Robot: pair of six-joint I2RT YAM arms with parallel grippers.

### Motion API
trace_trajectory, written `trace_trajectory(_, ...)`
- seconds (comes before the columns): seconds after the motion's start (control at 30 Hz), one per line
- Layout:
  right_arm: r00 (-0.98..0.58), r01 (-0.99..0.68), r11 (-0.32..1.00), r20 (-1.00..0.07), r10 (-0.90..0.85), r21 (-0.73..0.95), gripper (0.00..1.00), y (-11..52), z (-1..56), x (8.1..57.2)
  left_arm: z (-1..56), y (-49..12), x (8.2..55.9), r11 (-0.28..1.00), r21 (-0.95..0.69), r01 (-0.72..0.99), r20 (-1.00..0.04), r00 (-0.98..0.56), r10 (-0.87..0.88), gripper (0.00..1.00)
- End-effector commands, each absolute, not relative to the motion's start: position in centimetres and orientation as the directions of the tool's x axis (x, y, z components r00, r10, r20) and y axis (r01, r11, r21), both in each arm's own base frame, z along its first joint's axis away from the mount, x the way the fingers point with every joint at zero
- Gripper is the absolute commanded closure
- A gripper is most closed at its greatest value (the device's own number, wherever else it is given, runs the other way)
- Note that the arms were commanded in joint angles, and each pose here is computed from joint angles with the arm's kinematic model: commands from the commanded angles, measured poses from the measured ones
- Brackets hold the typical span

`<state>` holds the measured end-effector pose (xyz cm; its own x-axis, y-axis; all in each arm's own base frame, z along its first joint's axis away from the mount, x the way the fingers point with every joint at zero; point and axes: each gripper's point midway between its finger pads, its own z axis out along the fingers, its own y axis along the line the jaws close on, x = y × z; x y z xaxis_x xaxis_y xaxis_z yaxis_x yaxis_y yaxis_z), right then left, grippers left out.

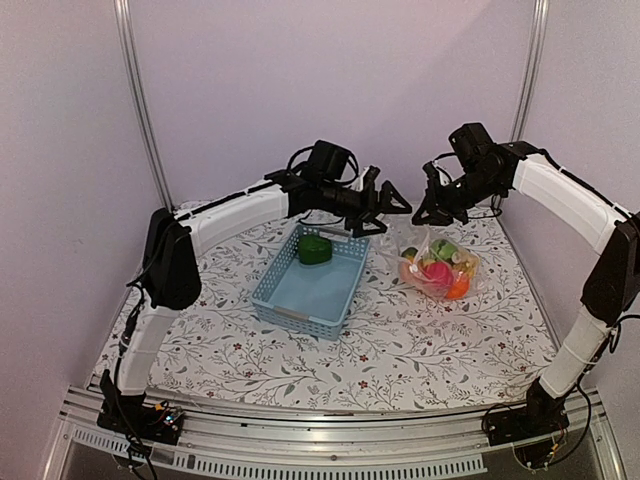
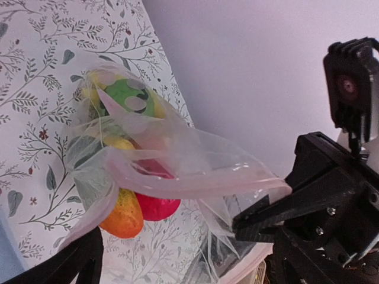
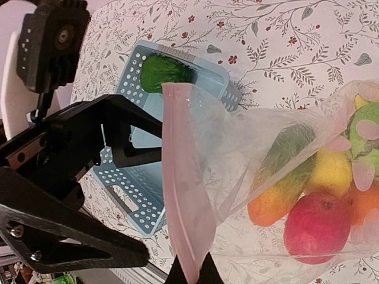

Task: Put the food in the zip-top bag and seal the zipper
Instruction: Place the fake fruit in the zipper food storage bag.

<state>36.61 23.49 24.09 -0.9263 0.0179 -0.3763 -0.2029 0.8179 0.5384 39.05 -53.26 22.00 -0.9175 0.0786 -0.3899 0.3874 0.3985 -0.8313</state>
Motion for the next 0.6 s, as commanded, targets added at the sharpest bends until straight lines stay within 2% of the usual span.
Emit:
trace_trajectory(0.0,-0.920,-0.215,0.797,-0.390,0.028,0.564,1.00,23.7,25.0,37.4,31.3,-49.4,39.6,0.290,-0.817,0.498,-0.517,-0.856,0.013,0.00)
trace_trajectory(0.13,-0.920,-0.206,0.806,-0.391,0.035,0.556,1.00,22.8,24.8,37.7,34.8,-46.7,38.6,0.318,-0.705,0.634,-0.665,-0.747,0.014,0.00)
trace_trajectory(0.3,-0.919,-0.194,0.809,-0.391,0.048,0.555,1.00,22.1,24.9,37.9,36.7,-42.8,38.5,0.513,-0.524,0.680,-0.777,-0.628,0.040,0.00)
trace_trajectory(0.37,-0.917,-0.195,0.809,-0.395,0.050,0.555,1.00,22.0,25.1,37.9,37.5,-39.6,39.3,0.723,-0.329,0.607,-0.848,-0.527,0.056,0.00)
trace_trajectory(0.4,-0.916,-0.194,0.810,-0.397,0.051,0.553,1.00,21.9,25.2,37.9,37.9,-37.3,39.8,0.830,-0.212,0.515,-0.880,-0.471,0.068,0.00)
trace_trajectory(0.43,-0.916,-0.194,0.812,-0.399,0.051,0.551,1.00,21.7,25.2,37.9,38.4,-33.9,40.7,0.929,-0.101,0.355,-0.909,-0.413,0.059,0.00)
trace_trajectory(0.47,-0.916,-0.191,0.814,-0.398,0.053,0.549,1.00,21.6,25.2,37.9,38.0,-32.2,40.7,0.955,-0.047,0.292,-0.917,-0.392,0.074,0.00)
trace_trajectory(0.57,-0.920,-0.185,0.816,-0.389,0.052,0.547,1.00,21.4,24.8,37.8,34.6,-29.9,41.0,0.956,-0.016,0.292,-0.924,-0.369,0.097,0.00)
